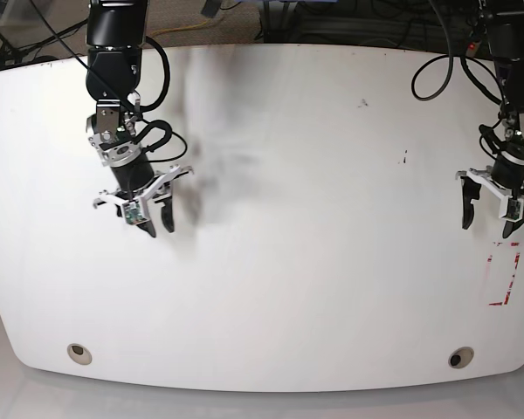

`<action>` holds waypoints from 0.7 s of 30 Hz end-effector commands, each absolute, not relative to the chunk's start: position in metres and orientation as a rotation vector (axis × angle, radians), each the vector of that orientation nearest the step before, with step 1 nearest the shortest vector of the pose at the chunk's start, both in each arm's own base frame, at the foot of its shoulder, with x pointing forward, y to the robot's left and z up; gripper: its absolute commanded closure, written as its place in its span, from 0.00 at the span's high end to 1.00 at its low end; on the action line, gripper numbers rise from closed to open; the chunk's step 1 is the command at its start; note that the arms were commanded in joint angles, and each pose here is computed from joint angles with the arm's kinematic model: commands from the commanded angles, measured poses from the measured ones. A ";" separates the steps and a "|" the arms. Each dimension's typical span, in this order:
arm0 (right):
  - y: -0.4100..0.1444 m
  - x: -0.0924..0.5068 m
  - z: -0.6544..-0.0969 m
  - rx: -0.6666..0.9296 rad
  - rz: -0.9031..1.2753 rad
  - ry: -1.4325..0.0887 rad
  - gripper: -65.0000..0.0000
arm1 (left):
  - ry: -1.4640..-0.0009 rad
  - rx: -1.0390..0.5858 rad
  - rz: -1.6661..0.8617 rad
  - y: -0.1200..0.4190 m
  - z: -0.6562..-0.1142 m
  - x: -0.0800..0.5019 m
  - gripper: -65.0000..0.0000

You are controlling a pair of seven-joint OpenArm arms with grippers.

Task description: Fold the T-shirt properly

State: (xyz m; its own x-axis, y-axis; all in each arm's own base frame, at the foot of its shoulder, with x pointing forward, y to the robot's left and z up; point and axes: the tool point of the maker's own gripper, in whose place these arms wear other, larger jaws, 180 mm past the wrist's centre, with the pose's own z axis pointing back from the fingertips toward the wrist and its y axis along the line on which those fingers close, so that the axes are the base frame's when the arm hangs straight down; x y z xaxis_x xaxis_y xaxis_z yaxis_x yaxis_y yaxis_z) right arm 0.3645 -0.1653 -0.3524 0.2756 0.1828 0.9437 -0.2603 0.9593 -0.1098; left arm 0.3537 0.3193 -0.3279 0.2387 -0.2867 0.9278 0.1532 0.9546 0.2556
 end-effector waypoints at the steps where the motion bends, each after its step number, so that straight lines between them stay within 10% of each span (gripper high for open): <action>1: -0.174 0.356 -0.342 0.052 0.294 -1.320 0.28 | -1.407 0.087 -0.300 0.291 -0.305 0.357 0.75; 21: -0.205 0.173 -0.390 0.116 0.156 -1.099 0.28 | -1.089 -0.042 -0.192 0.193 -0.345 0.157 0.75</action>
